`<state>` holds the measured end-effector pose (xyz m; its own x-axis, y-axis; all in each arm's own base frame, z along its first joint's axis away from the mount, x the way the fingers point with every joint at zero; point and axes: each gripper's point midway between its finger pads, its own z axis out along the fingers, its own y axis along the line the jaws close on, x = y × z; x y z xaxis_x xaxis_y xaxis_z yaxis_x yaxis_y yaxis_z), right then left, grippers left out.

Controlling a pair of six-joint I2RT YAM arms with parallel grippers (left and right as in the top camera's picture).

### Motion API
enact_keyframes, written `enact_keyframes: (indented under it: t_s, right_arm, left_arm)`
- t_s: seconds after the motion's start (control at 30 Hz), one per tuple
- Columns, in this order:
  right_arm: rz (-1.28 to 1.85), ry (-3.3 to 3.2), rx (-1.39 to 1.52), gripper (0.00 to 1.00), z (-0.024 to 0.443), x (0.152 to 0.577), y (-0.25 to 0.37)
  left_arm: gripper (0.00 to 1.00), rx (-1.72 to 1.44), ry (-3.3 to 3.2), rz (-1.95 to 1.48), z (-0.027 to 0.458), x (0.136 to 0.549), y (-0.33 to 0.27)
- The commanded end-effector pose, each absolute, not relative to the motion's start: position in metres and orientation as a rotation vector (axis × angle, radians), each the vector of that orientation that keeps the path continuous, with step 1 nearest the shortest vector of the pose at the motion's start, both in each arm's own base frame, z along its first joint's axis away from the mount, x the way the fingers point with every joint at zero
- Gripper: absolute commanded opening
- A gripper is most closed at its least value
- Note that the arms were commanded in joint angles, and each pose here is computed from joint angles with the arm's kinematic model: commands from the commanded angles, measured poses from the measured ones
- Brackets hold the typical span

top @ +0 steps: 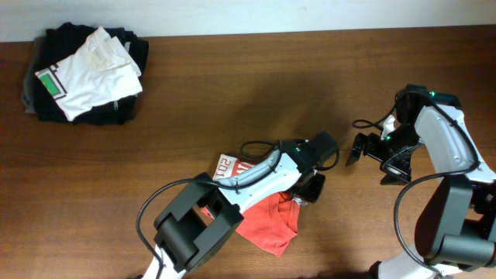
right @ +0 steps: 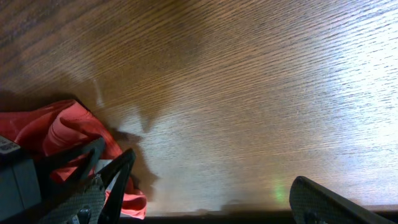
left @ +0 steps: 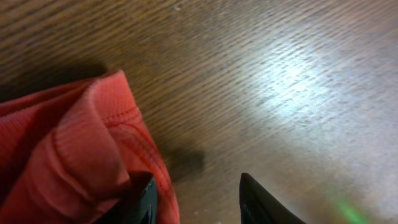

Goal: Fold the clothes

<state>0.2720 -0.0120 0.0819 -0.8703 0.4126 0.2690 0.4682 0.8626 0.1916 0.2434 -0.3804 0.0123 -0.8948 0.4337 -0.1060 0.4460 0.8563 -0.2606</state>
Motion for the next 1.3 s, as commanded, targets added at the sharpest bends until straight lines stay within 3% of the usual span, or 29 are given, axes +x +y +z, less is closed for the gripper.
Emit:
enact_keyframes:
  t_s: [0.0, 0.17, 0.3, 0.37, 0.53, 0.57, 0.63, 0.77, 0.9, 1.03, 1.17, 1.27]
  right_arm:
    - [-0.361, -2.835, -0.674, 0.98, 0.085, 0.275, -0.013]
    - [-0.361, -2.835, -0.674, 0.98, 0.085, 0.275, -0.013]
    - [-0.361, -2.835, -0.674, 0.98, 0.085, 0.275, -0.013]
    - [-0.361, -2.835, -0.674, 0.98, 0.085, 0.275, -0.013]
    - [-0.361, -2.835, -0.674, 0.99, 0.085, 0.275, -0.013]
    - [-0.361, -2.835, -0.674, 0.98, 0.085, 0.275, -0.013]
    - [-0.361, -2.835, -0.674, 0.98, 0.085, 0.275, -0.013]
    - [-0.361, -2.835, -0.674, 0.98, 0.085, 0.275, -0.013]
    - [-0.361, -2.835, -0.674, 0.98, 0.085, 0.275, -0.013]
    - [-0.361, -2.835, -0.674, 0.98, 0.085, 0.275, -0.013]
    - [-0.361, -2.835, -0.674, 0.98, 0.085, 0.275, -0.013]
    - [-0.361, -2.835, -0.674, 0.99, 0.085, 0.275, -0.013]
  left_arm:
    - [0.42, 0.746, 2.973, -0.515, 0.032, 0.236, -0.390]
    - [0.46, 0.747, 2.896, -0.580, 0.097, 0.235, -0.388]
    - [0.61, 0.701, 2.819, -0.606, 0.157, 0.240, -0.360]
    - [0.78, 0.652, 2.818, -0.595, 0.174, 0.248, -0.336]
    - [0.87, 0.405, 2.987, -0.245, 0.158, 0.275, -0.236]
    - [0.84, 0.349, 3.036, -0.232, 0.150, 0.276, -0.222]
    - [0.64, 0.269, 3.101, -0.221, 0.131, 0.275, -0.203]
    - [0.42, 0.201, 3.187, -0.164, 0.091, 0.262, -0.179]
    - [0.30, 0.189, 3.248, -0.122, 0.039, 0.237, -0.163]
    - [0.27, 0.129, 3.277, -0.098, 0.003, 0.216, -0.151]
    - [0.01, -0.114, 3.374, 0.018, -0.001, 0.194, -0.125]
    - [0.01, -0.301, 3.409, 0.070, 0.014, 0.189, -0.112]
